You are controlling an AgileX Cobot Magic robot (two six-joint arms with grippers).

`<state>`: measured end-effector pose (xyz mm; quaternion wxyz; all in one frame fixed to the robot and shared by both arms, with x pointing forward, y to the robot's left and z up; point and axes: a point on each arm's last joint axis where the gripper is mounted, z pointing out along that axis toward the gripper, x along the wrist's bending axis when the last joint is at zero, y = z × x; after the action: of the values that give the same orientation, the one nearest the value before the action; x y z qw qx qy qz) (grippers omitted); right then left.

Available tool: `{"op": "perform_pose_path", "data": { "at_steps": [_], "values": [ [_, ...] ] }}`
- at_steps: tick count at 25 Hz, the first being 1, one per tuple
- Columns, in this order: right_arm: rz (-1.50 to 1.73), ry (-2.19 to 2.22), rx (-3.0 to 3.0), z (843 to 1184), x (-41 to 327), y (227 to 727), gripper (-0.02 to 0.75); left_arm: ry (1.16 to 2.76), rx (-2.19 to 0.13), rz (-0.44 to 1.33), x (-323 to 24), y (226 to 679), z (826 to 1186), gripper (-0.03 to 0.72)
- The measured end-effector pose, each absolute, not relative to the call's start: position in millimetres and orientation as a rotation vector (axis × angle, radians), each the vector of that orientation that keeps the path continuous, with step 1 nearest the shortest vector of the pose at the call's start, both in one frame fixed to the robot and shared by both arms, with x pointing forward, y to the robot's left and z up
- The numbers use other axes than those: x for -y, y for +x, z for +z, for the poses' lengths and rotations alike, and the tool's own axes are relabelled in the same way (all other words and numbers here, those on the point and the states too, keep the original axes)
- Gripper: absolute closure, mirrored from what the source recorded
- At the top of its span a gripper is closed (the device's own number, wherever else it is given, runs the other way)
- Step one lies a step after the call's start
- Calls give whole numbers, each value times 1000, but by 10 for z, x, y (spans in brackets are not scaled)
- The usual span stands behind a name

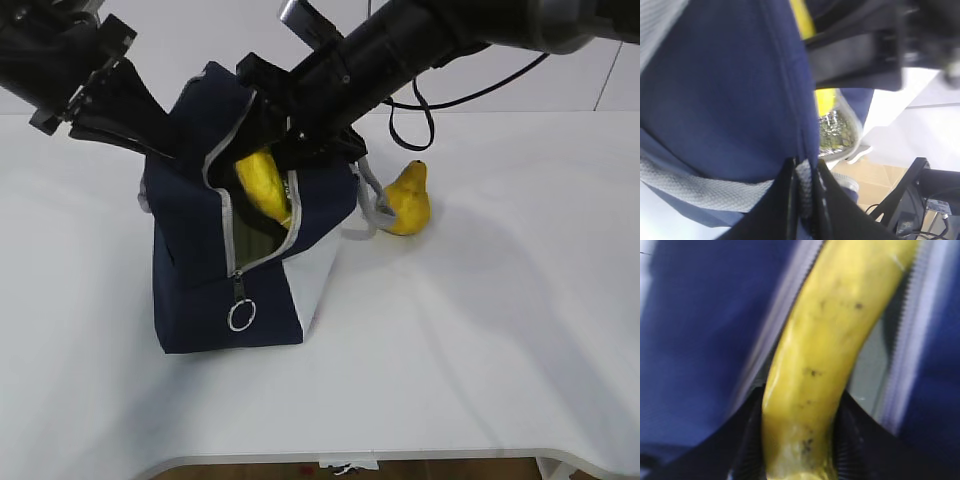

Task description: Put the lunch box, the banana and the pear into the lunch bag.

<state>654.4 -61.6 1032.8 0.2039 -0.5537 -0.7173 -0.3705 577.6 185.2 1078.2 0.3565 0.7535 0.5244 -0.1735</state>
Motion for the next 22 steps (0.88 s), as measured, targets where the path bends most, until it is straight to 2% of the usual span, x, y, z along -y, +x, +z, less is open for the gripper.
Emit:
{"op": "perform_pose_path", "data": {
  "at_steps": [5,7,11,13,18,22],
  "values": [
    [-1028,-1546,2000,10307,613,6549,440,1942,-1353,-451,-1850,5776,10785,673],
    [-1028,-1546,2000,10307,613,6549,417,1942,-1353,-451,-1850,5776,10785,673],
    [-1012,-1530,2006,10309,613,6533,275,1942,-1353,-451,-1850,5776,10785,673],
    [-996,-1497,2021,10347,609,6515,234,1942,-1353,-451,-1850,5776,10785,673],
    [-959,-1409,2161,10574,640,6497,216,1942,-1353,-451,-1850,5776,10785,673],
    [-954,-1500,2346,10810,749,6581,211,1942,-1353,-451,-1850,5776,10785,673]
  ]
}}
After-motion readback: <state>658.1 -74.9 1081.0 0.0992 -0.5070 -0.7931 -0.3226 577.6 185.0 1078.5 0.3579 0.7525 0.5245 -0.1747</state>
